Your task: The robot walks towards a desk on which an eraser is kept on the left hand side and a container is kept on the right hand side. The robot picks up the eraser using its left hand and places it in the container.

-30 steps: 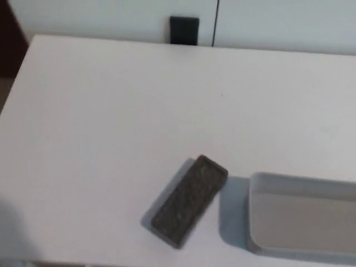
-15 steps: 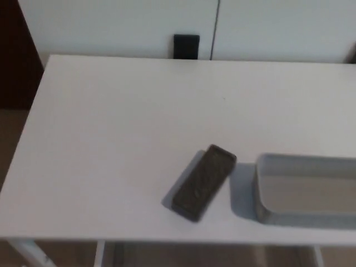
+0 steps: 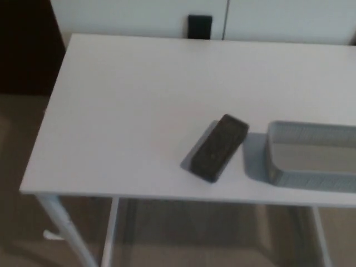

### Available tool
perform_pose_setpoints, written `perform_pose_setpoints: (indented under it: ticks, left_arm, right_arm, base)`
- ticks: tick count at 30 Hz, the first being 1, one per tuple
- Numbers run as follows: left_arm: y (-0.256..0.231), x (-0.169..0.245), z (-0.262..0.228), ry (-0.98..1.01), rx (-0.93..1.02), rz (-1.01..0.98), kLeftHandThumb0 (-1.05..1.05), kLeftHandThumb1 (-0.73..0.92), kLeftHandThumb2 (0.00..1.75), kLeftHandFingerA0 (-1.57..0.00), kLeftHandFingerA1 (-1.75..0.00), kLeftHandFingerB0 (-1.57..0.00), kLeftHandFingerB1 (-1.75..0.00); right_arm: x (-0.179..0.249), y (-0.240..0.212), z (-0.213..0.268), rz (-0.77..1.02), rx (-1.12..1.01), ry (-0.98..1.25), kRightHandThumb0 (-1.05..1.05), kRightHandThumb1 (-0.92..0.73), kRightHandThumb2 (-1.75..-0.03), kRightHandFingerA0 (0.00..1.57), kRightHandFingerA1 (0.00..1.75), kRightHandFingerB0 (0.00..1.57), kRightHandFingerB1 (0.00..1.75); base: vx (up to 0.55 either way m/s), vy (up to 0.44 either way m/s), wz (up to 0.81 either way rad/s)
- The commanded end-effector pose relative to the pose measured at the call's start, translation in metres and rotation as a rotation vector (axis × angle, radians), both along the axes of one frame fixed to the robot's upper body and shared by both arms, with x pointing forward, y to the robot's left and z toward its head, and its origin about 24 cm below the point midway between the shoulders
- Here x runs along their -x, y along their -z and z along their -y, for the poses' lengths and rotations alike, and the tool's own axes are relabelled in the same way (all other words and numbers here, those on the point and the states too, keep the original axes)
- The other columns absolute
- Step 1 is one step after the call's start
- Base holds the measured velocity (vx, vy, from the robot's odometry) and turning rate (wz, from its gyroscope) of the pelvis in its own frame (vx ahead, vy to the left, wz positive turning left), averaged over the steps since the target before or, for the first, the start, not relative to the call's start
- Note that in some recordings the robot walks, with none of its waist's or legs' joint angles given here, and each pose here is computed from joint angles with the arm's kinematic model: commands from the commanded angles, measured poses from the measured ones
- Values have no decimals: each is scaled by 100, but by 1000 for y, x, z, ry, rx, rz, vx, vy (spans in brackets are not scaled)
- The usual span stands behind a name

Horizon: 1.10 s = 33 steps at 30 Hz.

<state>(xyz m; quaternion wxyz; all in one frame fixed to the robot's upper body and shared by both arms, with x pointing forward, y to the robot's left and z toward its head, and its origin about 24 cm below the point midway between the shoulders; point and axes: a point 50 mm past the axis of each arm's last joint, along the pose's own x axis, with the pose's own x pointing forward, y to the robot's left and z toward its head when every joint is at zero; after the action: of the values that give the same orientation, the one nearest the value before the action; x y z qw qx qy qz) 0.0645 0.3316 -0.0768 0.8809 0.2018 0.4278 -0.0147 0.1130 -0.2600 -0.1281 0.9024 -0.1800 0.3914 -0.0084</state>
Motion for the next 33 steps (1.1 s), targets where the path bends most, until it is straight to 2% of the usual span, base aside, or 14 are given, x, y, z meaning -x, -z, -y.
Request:
perform_pose_setpoints:
  ticks: [1,12,13,20,21,22,23,25,26,27,28,33]
  left_arm:
    - [-5,-2,-3,24,-25,7,-29,47,62,-43,-44,-37,-40]
    - [-6,0,-4,20,-34,14,-31,46,63,-44,-45,-37,-41]
    - [-6,0,-4,21,-38,14,-24,52,55,-48,-40,-39,-35]
    - [-5,0,-5,30,-53,11,-24,52,55,-49,-40,-40,-35]
    - [-3,2,-5,25,-53,9,-25,51,55,-49,-40,-40,-35]
    - [-3,2,-6,27,-57,10,-32,46,63,-45,-45,-38,-41]
    - [-3,2,-6,31,-56,14,-24,52,55,-49,-41,-40,-35]
    - [-4,2,-5,26,-53,23,-23,52,55,-50,-41,-39,-35]
    - [-4,2,-4,15,-53,32,-28,46,62,-45,-45,-35,-40]
    - [-5,2,-4,10,-53,37,-28,46,62,-45,-45,-35,-40]
    - [-5,2,-4,5,-59,39,-21,53,55,-49,-41,-37,-34]
    - [-6,-3,-5,1,-57,51,-22,53,55,-49,-41,-36,-34]
  right_arm:
    - [-1,-2,3,10,13,-3,-41,-37,-74,49,65,39,58]
    - [-4,-2,0,13,15,-24,-41,-38,-74,47,64,38,57]
    - [-5,-2,0,14,16,-27,-41,-37,-74,47,64,38,58]
    - [-7,-2,0,6,24,-39,-42,-38,-73,47,62,38,57]
    - [-6,-2,0,8,24,-45,-38,-48,-53,51,57,43,52]
    - [-6,-2,0,7,28,-46,-39,-48,-53,52,58,43,52]
    - [-6,-2,0,6,28,-46,-39,-48,-53,52,58,44,52]
    - [-6,-2,-1,8,25,-47,-38,-48,-54,52,58,43,51]
    - [-6,-2,-1,7,27,-47,-38,-48,-54,51,57,43,51]
    - [-6,-2,-1,5,29,-47,-38,-48,-54,51,57,43,51]
    - [-6,-2,-1,7,28,-43,-37,-47,-53,52,58,43,52]
    - [-10,-3,-1,13,26,-42,-37,-47,-53,51,57,43,52]
  base:
    - [13,202,3]
    - [-2,-12,4]
    - [-4,-95,-1]
    - [-9,-56,-1]
    - [0,0,0]
    - [0,0,0]
    - [0,0,0]
    - [0,0,0]
    - [0,0,0]
    - [11,12,-9]
    - [8,22,9]
    - [-32,-45,5]
